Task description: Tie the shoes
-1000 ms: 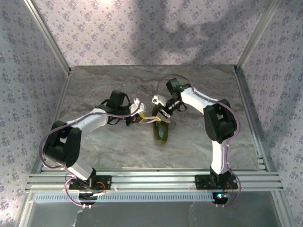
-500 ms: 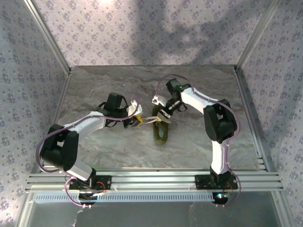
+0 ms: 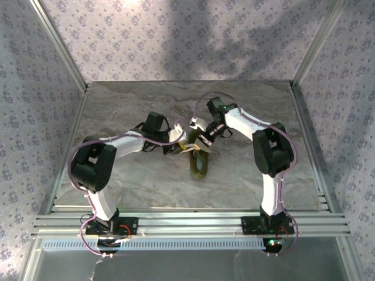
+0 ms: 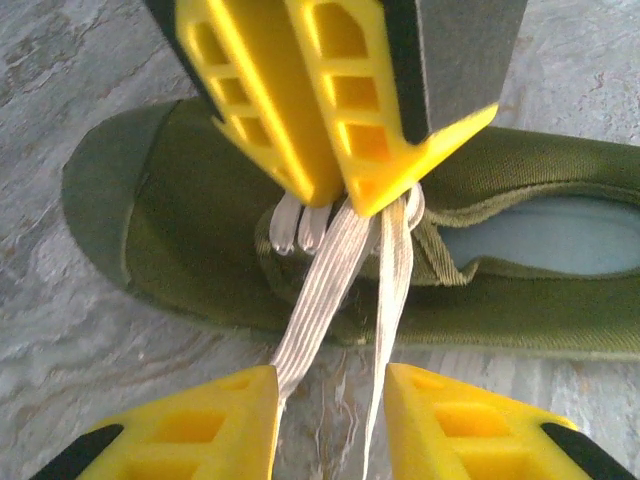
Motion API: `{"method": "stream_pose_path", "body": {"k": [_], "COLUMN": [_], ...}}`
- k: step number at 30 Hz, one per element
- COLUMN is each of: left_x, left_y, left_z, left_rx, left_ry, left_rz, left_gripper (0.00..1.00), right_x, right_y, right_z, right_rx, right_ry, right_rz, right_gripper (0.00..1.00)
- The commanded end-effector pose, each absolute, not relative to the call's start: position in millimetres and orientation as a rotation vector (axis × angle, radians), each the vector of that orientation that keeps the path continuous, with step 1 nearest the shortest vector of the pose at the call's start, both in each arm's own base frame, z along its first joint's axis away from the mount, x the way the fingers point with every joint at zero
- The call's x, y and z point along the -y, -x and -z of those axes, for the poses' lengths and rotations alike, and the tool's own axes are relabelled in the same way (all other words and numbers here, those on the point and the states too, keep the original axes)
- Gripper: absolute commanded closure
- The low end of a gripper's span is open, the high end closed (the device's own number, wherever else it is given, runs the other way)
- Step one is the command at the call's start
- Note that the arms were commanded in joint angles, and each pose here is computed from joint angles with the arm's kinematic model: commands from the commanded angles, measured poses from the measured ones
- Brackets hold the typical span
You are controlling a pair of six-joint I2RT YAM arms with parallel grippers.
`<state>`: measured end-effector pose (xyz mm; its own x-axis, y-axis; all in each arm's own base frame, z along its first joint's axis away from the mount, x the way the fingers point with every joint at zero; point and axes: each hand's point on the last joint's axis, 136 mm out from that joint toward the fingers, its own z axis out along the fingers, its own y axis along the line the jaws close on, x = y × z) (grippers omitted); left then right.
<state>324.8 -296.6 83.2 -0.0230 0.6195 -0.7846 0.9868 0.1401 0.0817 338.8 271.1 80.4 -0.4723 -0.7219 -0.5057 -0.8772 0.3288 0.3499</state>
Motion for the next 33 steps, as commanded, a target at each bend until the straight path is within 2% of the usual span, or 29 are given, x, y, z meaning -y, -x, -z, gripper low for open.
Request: {"method": "stream_pose_path", "body": {"k": [1, 8, 15, 20, 33], "left_x": [316, 327, 328, 328, 312], "left_y": [-326, -331, -334, -335, -340], "left_z": [-94, -83, -73, -72, -87], "left_rx": [-1.598, -1.599, -1.614, -1.614, -1.603], "left_ry": [-1.603, -1.624, -1.636, -1.634, -1.584], "left_rz": [0.697, 0.674, 0.630, 0.622, 0.582], "left_gripper": [0.67, 0.67, 0.60, 0.64, 0.64], "right_x": [-262, -261, -261, -261, -259], "right_y": [-329, -326, -325, -325, -326], "right_z": [-74, -73, -74, -72, -71], "right_rx": [-2.408, -2.410, -2.408, -2.415, -2.422], "right_ry": [1.438, 1.441, 1.443, 1.446, 1.447], "right_rz": [-0.895, -0.908, -0.914, -0.908, -0.898], "right_gripper": [0.76, 0.77, 0.77, 0.76, 0.77]}}
